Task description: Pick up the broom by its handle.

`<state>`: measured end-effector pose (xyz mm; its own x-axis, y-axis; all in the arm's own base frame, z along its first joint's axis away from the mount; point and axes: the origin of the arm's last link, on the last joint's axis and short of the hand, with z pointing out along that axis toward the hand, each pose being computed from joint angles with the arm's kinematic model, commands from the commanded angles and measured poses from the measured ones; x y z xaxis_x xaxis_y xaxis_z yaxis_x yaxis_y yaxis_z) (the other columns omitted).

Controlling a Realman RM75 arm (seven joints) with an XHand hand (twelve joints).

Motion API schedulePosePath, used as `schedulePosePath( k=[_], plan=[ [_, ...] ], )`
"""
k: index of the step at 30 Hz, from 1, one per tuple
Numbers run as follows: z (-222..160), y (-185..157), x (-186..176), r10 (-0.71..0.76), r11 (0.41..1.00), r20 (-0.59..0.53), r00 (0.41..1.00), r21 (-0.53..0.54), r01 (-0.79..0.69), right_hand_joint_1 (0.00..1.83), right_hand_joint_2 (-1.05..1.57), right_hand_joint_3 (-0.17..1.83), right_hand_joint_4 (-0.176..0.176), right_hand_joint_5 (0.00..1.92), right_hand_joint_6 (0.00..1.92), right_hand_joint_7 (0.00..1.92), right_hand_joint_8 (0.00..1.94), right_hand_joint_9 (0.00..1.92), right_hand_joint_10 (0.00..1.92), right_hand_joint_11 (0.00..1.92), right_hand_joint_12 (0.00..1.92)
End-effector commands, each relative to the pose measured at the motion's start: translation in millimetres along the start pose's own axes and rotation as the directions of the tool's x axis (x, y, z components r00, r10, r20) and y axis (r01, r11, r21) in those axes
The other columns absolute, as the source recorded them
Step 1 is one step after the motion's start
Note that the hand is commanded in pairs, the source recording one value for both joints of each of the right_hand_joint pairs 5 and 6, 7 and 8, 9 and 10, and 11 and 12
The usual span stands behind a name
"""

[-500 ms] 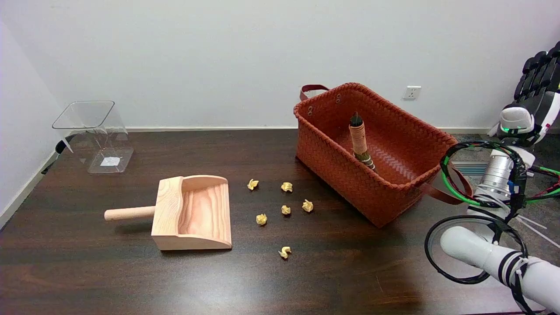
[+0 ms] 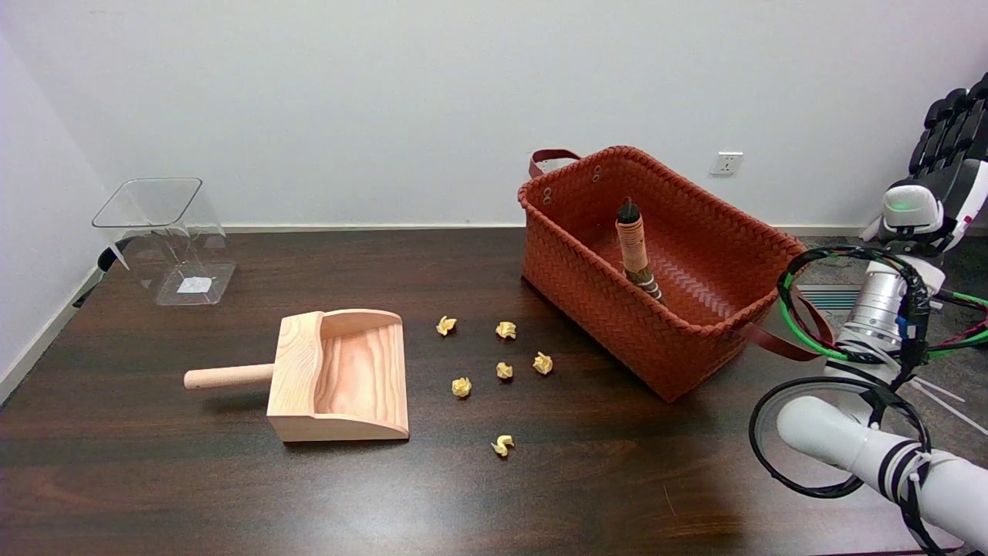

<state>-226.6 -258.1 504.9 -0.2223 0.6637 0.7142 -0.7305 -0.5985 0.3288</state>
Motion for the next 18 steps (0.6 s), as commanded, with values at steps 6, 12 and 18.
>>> schedulePosePath(
  k=[6, 12, 18],
  plan=[
    [-1, 7, 11, -0.05, 0.998, -0.01, 0.999, -0.024, 0.05, 0.73, -0.34, 0.39, 0.0, 0.09, 0.09, 0.02, 0.02, 0.09, 0.09, 0.09, 0.09],
    [-11, 15, -5, -0.013, 0.994, 0.052, 0.999, -0.105, 0.018, 0.71, -0.28, 0.35, 0.0, 0.09, 0.09, 0.04, 0.04, 0.09, 0.09, 0.09, 0.09],
    [-25, 14, -13, -0.094, 0.978, 0.091, 0.991, -0.177, 0.109, 0.73, -0.28, 0.36, 0.0, 0.1, 0.1, 0.05, 0.05, 0.1, 0.1, 0.1, 0.1]
  ],
)
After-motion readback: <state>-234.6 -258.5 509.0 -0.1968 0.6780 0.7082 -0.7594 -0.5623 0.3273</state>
